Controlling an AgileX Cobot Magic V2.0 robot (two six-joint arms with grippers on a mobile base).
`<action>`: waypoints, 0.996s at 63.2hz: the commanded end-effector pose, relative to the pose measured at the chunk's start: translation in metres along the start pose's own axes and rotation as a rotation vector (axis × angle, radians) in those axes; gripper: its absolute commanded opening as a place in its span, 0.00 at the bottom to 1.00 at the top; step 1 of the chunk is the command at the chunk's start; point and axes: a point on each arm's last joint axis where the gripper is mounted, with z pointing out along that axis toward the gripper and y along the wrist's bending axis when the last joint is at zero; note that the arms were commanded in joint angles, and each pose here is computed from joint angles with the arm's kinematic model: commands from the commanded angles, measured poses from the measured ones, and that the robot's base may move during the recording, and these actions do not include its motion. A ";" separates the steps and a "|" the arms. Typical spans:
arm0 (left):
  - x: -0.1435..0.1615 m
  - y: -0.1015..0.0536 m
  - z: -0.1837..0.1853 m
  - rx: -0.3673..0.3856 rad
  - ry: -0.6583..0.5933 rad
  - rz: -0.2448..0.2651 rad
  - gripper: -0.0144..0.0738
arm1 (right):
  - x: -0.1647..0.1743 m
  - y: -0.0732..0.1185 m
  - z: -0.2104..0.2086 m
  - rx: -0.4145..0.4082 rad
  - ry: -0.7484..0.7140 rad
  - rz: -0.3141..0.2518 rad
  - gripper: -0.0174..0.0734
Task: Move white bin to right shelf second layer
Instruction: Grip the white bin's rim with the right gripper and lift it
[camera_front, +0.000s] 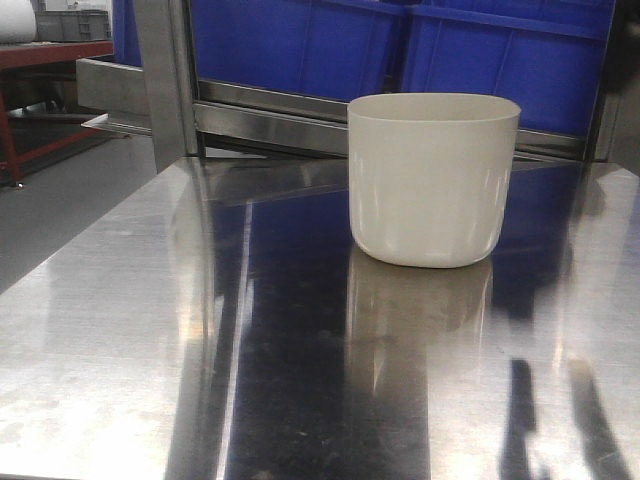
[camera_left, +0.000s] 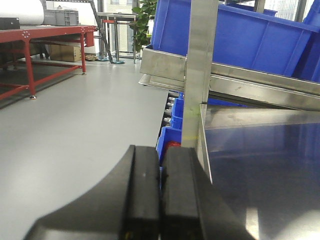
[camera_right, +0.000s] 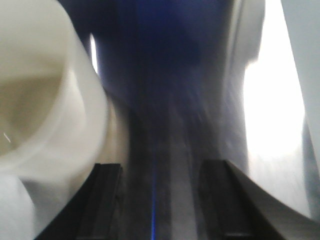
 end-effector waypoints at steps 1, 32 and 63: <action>0.001 0.000 0.000 0.004 -0.071 -0.011 0.26 | -0.034 0.014 -0.009 -0.045 -0.076 0.041 0.68; 0.001 0.000 0.000 0.004 -0.071 -0.011 0.26 | -0.089 0.061 0.048 -0.002 0.044 0.085 0.68; 0.001 0.000 0.000 0.004 -0.071 -0.011 0.26 | -0.066 0.062 0.086 0.069 0.181 0.042 0.68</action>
